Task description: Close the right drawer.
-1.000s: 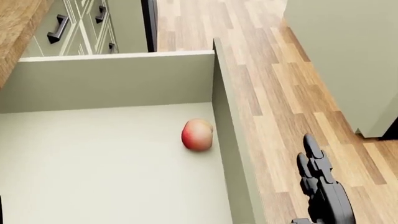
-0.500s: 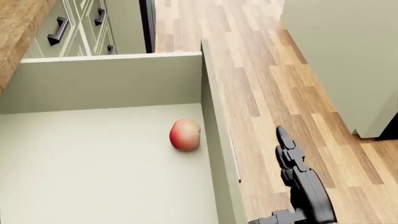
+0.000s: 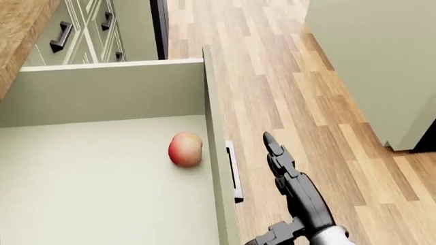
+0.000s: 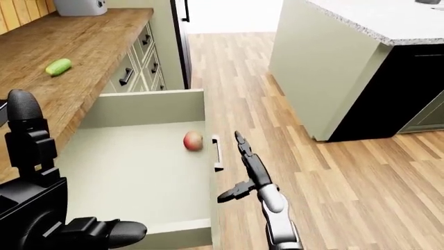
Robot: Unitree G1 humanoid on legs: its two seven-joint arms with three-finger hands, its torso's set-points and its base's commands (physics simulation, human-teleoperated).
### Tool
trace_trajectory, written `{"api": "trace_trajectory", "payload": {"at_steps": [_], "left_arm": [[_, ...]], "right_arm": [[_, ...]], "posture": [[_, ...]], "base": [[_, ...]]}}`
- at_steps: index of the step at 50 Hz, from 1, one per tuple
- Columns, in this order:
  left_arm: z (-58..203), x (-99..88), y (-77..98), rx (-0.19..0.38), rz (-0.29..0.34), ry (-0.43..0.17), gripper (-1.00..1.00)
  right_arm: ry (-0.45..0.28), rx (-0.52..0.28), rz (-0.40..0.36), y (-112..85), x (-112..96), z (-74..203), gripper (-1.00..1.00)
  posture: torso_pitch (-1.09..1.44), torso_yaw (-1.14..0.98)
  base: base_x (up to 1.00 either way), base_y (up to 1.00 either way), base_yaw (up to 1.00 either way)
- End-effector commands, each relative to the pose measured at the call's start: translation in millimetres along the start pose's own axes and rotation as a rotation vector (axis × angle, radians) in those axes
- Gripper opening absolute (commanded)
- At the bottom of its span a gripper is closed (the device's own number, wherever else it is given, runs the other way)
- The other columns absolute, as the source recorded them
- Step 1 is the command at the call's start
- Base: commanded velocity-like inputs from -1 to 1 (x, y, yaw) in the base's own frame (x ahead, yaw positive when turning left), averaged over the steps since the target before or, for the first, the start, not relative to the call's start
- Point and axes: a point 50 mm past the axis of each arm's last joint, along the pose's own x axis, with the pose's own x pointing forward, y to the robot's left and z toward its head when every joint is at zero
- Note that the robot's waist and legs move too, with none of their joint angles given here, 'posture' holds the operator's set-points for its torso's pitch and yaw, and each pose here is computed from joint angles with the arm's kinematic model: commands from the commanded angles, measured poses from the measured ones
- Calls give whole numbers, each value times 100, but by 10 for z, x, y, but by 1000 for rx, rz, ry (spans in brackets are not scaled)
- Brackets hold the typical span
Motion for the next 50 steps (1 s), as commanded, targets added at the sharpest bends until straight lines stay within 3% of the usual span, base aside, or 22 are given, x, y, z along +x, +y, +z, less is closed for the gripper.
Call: {"api": "trace_trajectory", "payload": {"at_steps": [1, 32, 34, 50], "left_arm": [[95, 26, 3, -4, 3, -59, 100], [80, 19, -6, -5, -2, -57, 100], [84, 25, -6, -5, 0, -57, 100], [78, 20, -1, -4, 0, -58, 100]], "right_arm": [[-54, -38, 63, 93, 67, 127, 100], [-98, -150, 245, 382, 583, 515, 100], [-108, -169, 292, 486, 683, 576, 100], [-121, -190, 352, 665, 769, 615, 100]], "posture": [[0, 0], [0, 0], [0, 0], [0, 0]], "base": [[0, 0, 0], [0, 0, 0], [0, 0, 0], [0, 0, 0]]}}
